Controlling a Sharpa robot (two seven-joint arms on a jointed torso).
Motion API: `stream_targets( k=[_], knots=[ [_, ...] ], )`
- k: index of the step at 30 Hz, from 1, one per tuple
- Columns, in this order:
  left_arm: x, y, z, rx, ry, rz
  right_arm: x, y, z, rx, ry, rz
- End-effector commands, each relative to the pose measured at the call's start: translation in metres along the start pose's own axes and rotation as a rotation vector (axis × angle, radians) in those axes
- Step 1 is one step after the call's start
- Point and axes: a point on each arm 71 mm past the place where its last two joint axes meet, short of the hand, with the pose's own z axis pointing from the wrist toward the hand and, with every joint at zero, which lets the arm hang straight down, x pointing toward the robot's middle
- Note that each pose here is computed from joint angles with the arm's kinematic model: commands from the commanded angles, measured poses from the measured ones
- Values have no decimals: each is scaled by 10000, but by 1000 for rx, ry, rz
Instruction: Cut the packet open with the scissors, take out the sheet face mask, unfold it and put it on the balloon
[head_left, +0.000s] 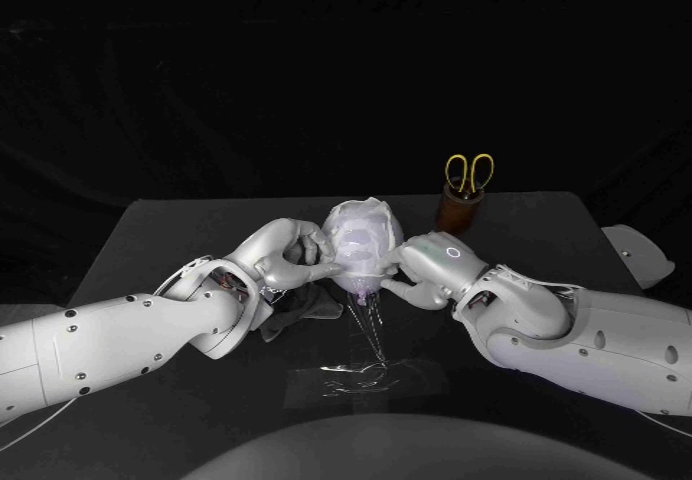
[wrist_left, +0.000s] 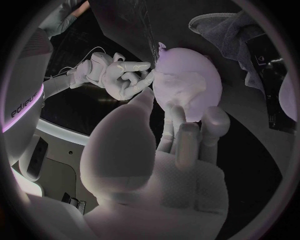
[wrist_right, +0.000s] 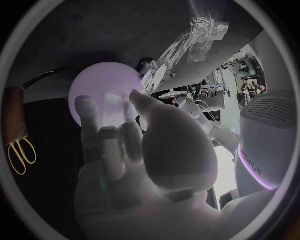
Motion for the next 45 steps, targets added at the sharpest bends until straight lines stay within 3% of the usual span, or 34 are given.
stream_targets(
  k=[1, 10, 45],
  knots=[
    [-9, 27, 11, -40, -21, 36, 12, 3, 2, 0, 12, -13],
    [-11, 74, 33, -72, -26, 34, 12, 6, 3, -1, 12, -13],
    [78, 76, 98, -114, 27, 46, 14, 11, 10, -1, 12, -12]
  ],
)
